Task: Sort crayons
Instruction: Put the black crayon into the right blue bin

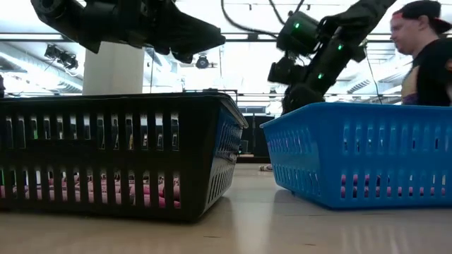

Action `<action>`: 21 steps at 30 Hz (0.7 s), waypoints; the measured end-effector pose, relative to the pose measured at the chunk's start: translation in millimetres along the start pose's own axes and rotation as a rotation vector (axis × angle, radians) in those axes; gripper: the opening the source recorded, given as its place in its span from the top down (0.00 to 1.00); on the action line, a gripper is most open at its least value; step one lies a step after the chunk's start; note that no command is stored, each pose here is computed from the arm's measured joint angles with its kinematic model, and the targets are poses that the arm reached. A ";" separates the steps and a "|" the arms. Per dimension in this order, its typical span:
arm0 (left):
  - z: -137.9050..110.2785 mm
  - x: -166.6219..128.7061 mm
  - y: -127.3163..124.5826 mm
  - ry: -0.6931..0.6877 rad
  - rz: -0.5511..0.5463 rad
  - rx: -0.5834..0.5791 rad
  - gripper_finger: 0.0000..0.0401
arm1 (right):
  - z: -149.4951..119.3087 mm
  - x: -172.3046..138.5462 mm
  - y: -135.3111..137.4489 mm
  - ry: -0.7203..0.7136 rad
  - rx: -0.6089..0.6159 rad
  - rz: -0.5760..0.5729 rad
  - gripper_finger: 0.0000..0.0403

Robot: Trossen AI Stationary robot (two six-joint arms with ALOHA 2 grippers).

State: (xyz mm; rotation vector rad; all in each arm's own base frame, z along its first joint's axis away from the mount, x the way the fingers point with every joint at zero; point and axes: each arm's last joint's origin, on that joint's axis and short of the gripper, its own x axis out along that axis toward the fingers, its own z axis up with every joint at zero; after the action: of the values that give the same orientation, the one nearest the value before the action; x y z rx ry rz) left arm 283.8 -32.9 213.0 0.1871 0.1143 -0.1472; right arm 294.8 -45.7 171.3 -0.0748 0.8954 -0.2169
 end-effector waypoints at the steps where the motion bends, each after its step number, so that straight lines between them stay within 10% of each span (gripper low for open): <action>1: -0.4 0.0 -0.1 0.005 -0.001 -0.005 0.60 | -0.7 4.1 0.8 0.002 -0.005 0.003 0.74; 21: -4.2 -0.1 -0.8 0.044 -0.007 -0.016 0.60 | -12.6 24.7 -2.3 0.073 -0.097 0.111 0.62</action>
State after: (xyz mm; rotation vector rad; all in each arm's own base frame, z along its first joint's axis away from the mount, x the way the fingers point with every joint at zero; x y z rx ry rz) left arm 283.1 -32.8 208.7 0.1744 0.1597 -0.1495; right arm 299.5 -53.0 144.9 -0.1077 0.9795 -0.0728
